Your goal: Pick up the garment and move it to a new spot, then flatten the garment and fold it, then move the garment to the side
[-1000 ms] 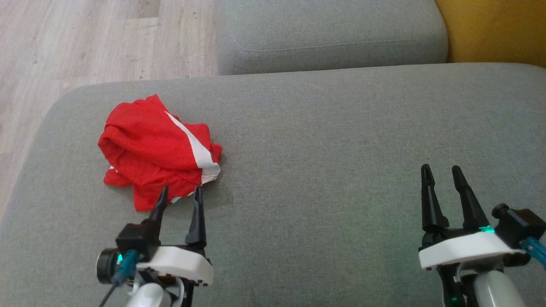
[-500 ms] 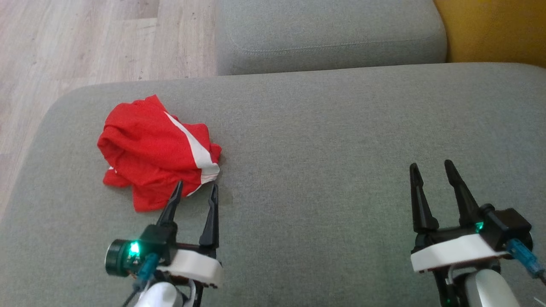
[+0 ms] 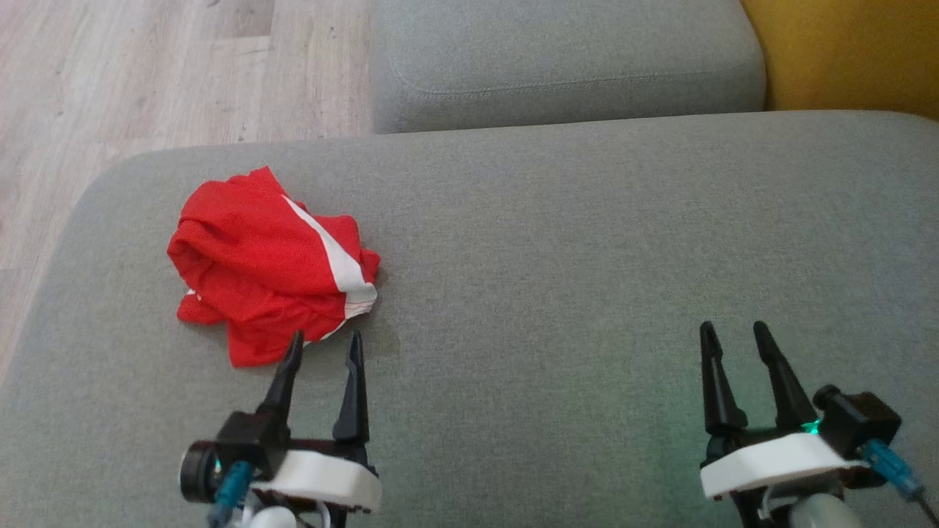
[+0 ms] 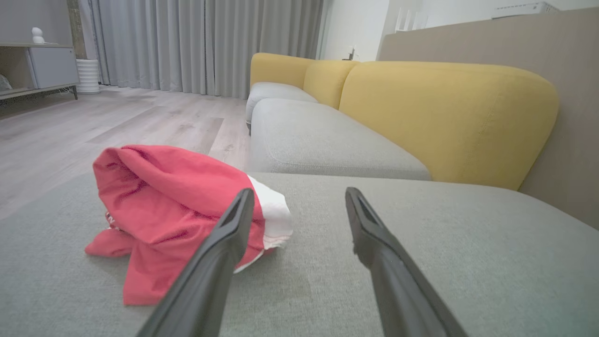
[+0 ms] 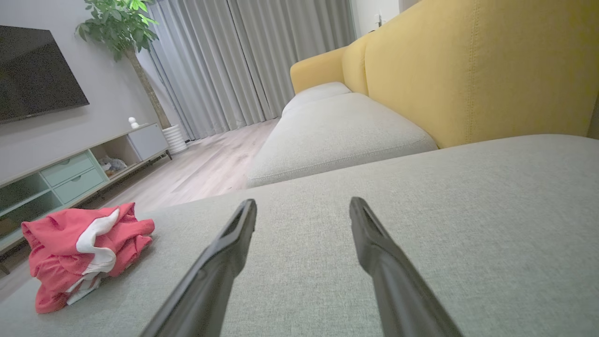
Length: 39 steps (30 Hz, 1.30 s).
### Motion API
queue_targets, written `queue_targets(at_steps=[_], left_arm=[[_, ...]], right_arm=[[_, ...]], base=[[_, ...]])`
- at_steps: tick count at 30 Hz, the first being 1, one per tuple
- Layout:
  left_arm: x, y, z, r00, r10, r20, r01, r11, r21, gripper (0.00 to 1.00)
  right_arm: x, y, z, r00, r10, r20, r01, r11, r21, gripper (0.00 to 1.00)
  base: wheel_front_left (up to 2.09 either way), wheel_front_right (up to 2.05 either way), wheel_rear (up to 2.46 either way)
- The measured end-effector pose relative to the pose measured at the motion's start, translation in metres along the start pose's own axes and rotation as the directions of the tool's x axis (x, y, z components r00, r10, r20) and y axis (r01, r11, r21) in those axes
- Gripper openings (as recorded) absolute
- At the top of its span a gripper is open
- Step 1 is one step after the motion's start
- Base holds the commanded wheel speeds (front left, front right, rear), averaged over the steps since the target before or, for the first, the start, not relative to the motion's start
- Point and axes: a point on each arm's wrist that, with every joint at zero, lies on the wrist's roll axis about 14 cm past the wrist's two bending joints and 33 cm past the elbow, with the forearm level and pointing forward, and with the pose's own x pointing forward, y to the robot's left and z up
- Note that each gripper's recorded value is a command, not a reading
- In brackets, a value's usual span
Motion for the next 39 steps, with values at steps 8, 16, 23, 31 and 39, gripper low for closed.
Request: queue_targets(at_steps=[8,16,23,31,39], left_arm=[[-0.005,-0.008,-0.019,0.998,-0.040,-0.038,0.042,0.997,0.059,1.00],[-0.006,-0.011,-0.017,0.998,-0.064,-0.016,0.066,0.990,0.129,1.00],[-0.010,0.004,-0.012,1.000,-0.016,0.002,0.016,0.991,0.132,1.00],[-0.024,0.030,-0.006,0.997,0.068,0.025,-0.071,0.987,0.141,1.00],[-0.050,0.062,-0.005,0.982,0.185,0.038,-0.189,0.972,0.138,1.00]], right_arm=[[-0.005,0.002,-0.013,0.999,0.010,-0.035,-0.012,0.999,-0.053,1.00],[-0.002,0.010,-0.009,0.999,0.046,-0.015,-0.047,0.992,-0.114,1.00],[0.003,0.026,-0.011,0.995,0.096,-0.020,-0.098,0.989,-0.111,1.00],[0.011,0.058,-0.015,0.980,0.198,-0.035,-0.200,0.974,-0.103,1.00],[0.015,0.100,-0.022,0.944,0.325,-0.057,-0.329,0.939,-0.100,1.00]], base=[[0.00,0.00,0.00],[0.00,0.00,0.00],[0.00,0.00,0.00],[0.00,0.00,0.00],[0.00,0.00,0.00]])
